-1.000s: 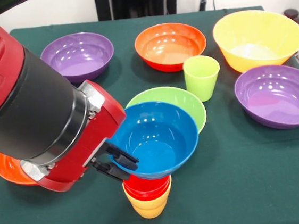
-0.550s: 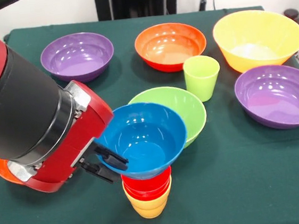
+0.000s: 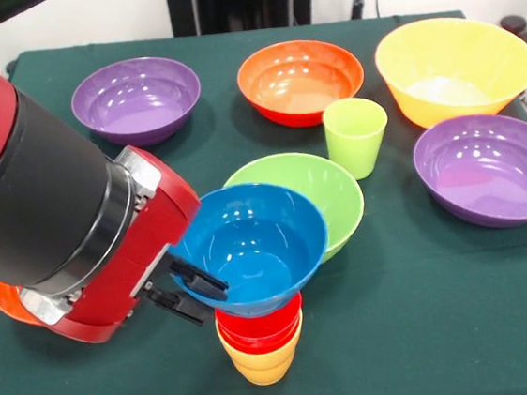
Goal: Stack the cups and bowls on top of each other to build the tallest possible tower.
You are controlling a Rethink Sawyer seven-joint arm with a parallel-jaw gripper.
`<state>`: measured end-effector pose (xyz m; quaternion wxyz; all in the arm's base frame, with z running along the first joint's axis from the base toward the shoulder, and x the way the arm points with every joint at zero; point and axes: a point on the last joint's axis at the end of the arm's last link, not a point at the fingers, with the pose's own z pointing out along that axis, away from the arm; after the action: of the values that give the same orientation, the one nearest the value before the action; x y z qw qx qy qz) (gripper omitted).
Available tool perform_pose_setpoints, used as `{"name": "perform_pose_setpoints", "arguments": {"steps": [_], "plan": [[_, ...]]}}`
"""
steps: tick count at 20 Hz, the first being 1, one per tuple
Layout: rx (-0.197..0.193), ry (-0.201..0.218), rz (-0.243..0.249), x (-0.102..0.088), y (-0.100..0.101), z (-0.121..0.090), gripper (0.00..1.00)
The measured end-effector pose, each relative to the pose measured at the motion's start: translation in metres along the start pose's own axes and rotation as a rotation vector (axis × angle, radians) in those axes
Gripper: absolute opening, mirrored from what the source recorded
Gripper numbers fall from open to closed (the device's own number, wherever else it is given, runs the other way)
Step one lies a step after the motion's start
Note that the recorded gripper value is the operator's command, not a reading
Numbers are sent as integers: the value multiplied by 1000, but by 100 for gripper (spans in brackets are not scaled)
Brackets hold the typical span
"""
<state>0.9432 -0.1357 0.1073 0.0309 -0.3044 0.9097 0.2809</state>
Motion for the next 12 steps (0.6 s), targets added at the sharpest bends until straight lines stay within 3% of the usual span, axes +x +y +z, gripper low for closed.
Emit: {"name": "perform_pose_setpoints", "arguments": {"steps": [12], "plan": [[-48,-34,-6,4,-1,19,0]]}}
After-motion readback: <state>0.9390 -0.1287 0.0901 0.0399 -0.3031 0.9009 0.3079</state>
